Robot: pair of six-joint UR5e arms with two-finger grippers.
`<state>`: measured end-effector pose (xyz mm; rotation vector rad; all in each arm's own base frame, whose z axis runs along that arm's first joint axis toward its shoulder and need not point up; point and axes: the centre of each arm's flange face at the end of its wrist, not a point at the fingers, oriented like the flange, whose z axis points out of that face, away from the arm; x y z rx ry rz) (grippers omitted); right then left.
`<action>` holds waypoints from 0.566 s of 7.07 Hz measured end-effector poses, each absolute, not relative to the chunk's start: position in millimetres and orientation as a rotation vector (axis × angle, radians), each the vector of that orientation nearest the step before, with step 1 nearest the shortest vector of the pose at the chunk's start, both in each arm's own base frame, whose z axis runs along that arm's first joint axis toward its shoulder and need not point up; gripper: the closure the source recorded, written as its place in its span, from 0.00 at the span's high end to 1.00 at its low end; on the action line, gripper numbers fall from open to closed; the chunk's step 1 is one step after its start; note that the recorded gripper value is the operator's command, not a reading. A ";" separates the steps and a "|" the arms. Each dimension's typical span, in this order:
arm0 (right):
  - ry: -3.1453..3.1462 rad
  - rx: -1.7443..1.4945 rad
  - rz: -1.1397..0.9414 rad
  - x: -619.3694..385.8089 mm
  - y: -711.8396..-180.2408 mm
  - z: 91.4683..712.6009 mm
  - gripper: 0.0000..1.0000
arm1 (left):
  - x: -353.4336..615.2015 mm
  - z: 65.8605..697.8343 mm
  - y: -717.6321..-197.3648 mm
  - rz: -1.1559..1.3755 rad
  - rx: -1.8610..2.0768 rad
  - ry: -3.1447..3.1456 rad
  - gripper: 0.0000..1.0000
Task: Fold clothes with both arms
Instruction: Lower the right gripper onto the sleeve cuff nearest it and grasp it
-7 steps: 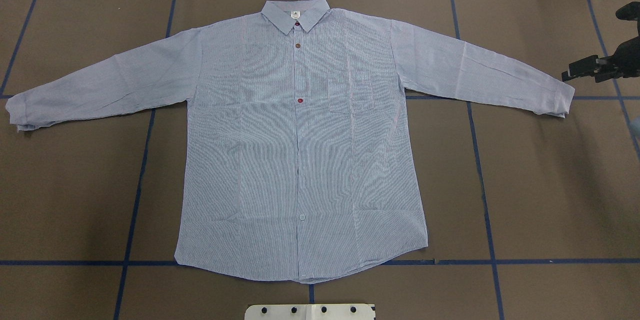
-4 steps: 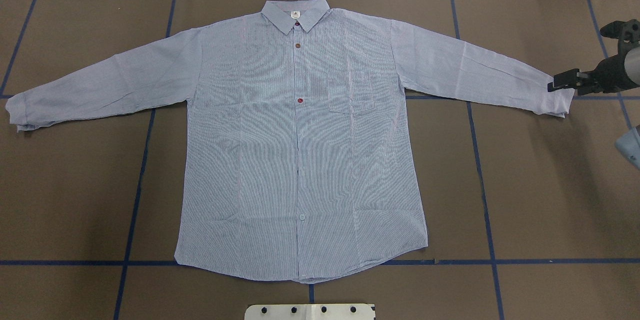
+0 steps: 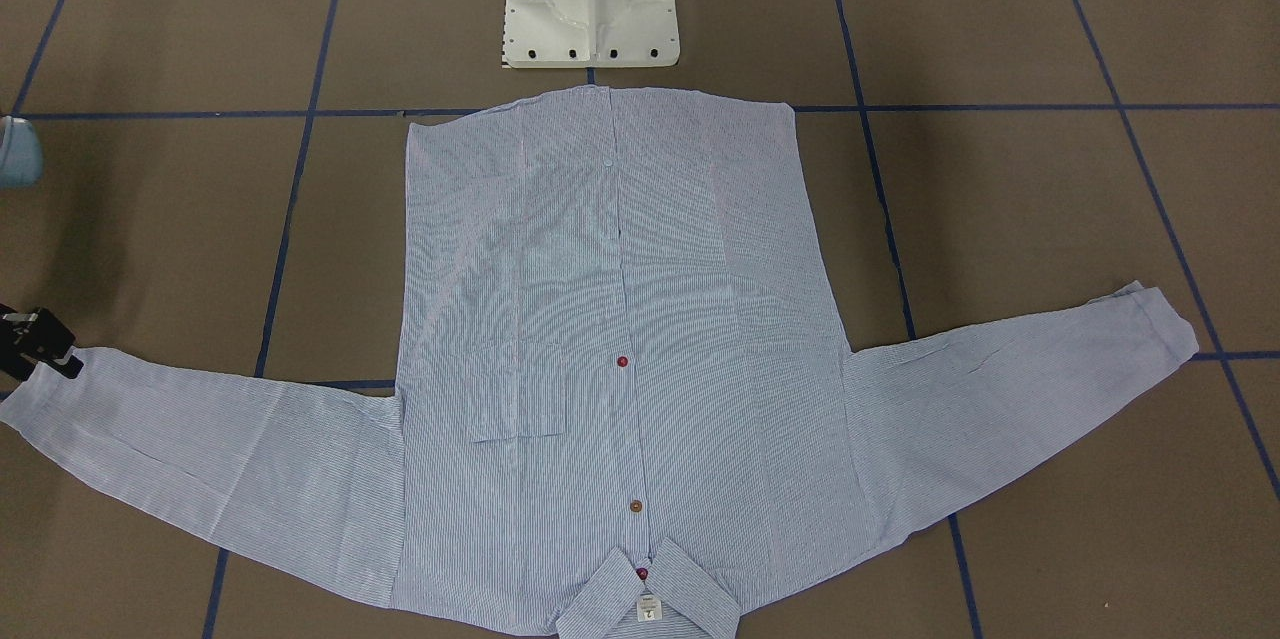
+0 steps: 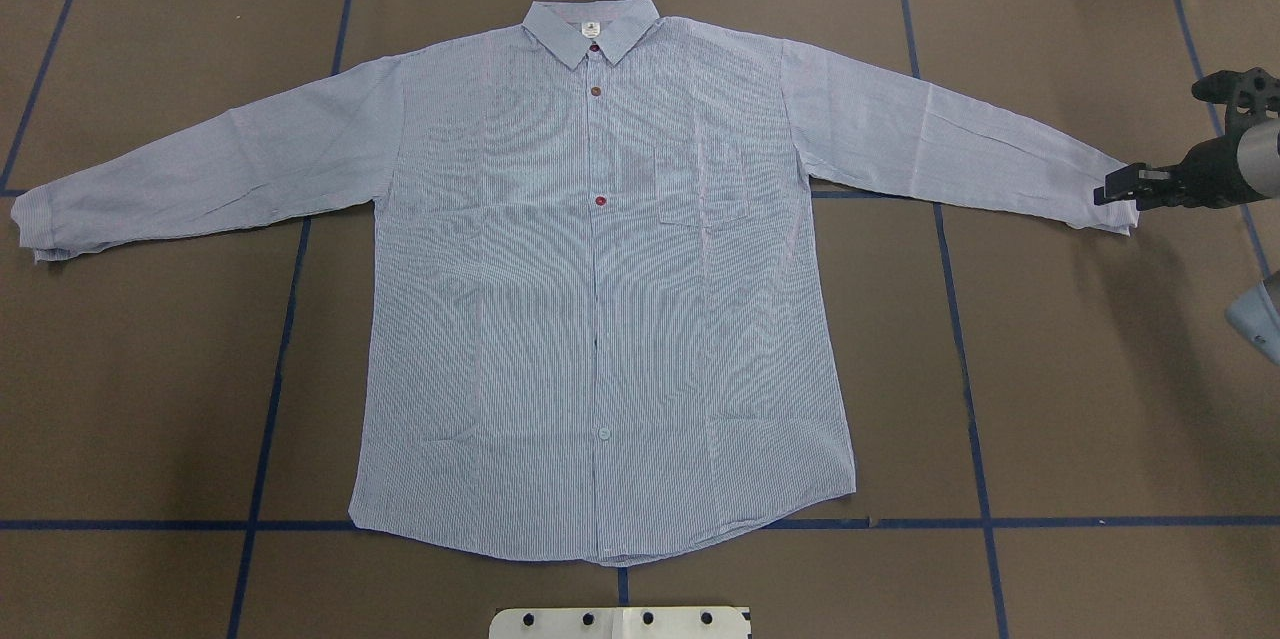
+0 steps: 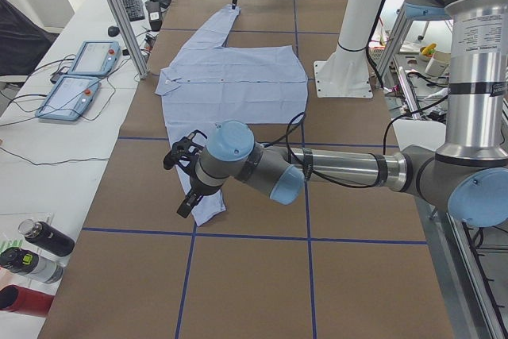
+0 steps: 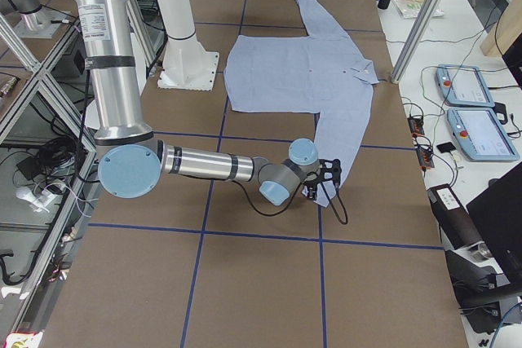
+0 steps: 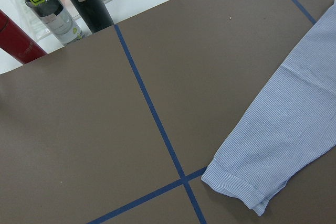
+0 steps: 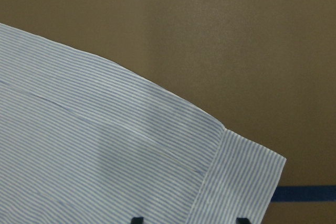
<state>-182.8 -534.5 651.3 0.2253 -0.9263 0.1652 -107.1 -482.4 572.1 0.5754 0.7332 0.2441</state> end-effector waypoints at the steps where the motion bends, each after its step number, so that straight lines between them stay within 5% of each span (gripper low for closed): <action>1: -0.936 0.228 0.170 -181.8 -528.4 654.0 0.63 | -107.1 572.3 -482.3 0.244 0.575 0.733 1.00; 4: -0.940 0.232 0.180 -186.3 -517.0 660.4 0.52 | -107.0 573.2 -481.6 0.243 0.573 0.734 1.00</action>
